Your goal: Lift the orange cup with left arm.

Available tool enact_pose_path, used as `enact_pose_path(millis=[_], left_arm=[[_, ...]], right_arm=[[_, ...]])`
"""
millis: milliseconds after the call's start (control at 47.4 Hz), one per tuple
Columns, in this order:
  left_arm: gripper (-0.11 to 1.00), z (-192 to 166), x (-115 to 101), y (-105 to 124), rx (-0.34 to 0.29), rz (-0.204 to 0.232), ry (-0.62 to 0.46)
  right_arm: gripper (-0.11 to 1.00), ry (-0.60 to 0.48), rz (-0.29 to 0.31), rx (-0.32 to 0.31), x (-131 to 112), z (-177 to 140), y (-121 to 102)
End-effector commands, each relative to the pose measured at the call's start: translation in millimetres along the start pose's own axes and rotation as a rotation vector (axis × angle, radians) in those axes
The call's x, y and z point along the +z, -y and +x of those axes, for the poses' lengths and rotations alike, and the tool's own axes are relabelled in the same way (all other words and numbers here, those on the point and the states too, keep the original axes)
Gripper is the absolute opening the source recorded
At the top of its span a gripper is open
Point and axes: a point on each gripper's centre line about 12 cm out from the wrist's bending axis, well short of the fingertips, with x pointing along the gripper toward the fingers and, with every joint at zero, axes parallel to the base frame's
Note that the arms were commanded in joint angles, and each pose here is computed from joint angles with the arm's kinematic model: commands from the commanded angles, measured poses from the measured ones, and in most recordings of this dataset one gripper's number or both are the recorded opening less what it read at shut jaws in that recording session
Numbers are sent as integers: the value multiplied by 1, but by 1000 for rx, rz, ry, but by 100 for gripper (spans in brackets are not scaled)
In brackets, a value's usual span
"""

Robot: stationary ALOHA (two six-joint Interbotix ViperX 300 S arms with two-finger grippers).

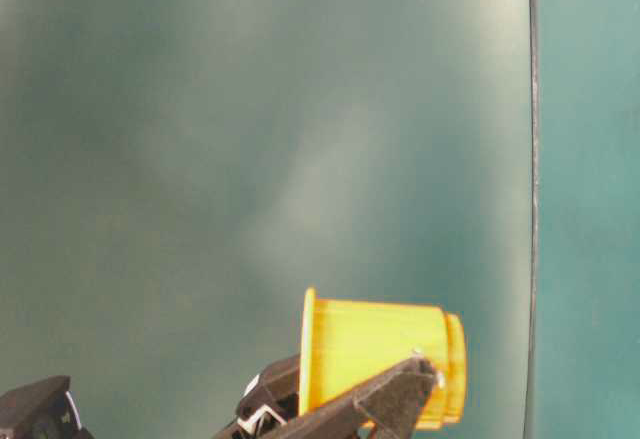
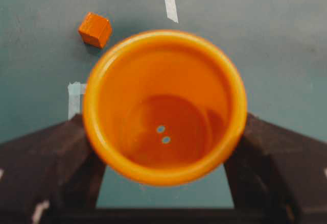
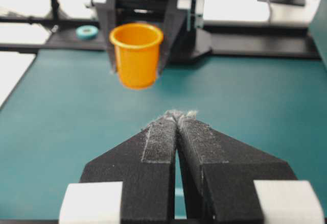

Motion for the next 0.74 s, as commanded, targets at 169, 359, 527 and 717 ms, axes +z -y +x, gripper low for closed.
enact_pose_path(millis=[169, 359, 527, 717], left_arm=[[64, -8, 15, -1, 3, 0, 52], [64, -8, 16, -1, 2, 1, 52], [64, -8, 16, -1, 2, 1, 52], [64, -8, 16, -1, 2, 1, 52]], right_arm=[[0, 32, 0, 0, 13, 2, 0], [0, 32, 0, 0, 13, 2, 0], [0, 32, 1, 0, 13, 2, 0], [0, 34, 1, 1, 13, 2, 0]])
